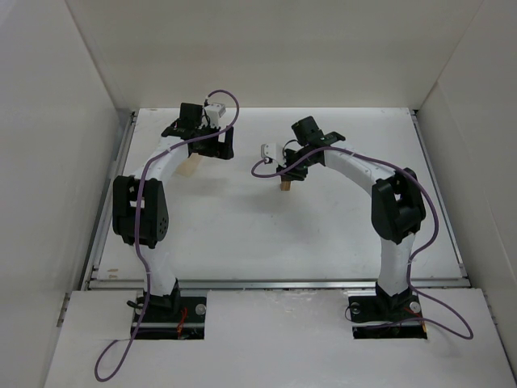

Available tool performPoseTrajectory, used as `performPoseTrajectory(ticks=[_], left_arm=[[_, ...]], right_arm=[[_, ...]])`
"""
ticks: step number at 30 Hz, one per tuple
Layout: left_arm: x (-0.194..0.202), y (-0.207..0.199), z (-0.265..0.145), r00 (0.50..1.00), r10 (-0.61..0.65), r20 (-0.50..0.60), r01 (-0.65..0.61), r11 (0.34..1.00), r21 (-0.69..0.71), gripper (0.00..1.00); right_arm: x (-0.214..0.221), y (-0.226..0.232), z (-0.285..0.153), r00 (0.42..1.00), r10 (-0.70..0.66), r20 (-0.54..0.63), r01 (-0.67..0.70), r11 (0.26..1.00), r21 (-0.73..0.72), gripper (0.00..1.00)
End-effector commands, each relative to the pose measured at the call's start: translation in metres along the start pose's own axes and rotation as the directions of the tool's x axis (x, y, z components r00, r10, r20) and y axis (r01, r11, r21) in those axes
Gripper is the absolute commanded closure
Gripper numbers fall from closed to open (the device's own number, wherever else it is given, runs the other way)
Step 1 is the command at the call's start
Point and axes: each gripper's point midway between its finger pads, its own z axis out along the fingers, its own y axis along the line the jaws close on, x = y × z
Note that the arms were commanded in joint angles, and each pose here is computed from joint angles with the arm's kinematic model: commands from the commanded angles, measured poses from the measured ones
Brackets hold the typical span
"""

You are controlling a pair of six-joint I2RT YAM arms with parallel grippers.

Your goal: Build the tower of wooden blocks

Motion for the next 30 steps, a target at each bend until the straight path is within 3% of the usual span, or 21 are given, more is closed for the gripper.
performPoseTrajectory(ticks=[1, 25, 28, 30], left_arm=[[-0.0130, 0.0014, -0.0047, 0.999, 0.017, 0.027, -0.017, 1.000, -0.007, 0.05], [-0.0119, 0.0023, -0.0030, 1.000, 0.023, 0.018, -0.023, 1.000, -0.007, 0.05], [-0.0119, 0.0023, -0.0030, 1.000, 0.023, 0.018, -0.023, 1.000, -0.007, 0.05], [-0.0119, 0.0023, -0.0030, 1.000, 0.023, 0.018, -0.023, 1.000, -0.007, 0.05]], right_arm=[[-0.0140, -0.0060, 0.0011, 0.999, -0.016, 0.046, 0.015, 1.000, 0.019, 0.94], [-0.0168, -0.0050, 0.0035, 0.998, 0.002, 0.062, -0.003, 1.000, 0.008, 0.90], [-0.0168, -0.0050, 0.0035, 0.998, 0.002, 0.062, -0.003, 1.000, 0.008, 0.84], [-0.0168, -0.0050, 0.0035, 0.998, 0.002, 0.062, -0.003, 1.000, 0.008, 0.74]])
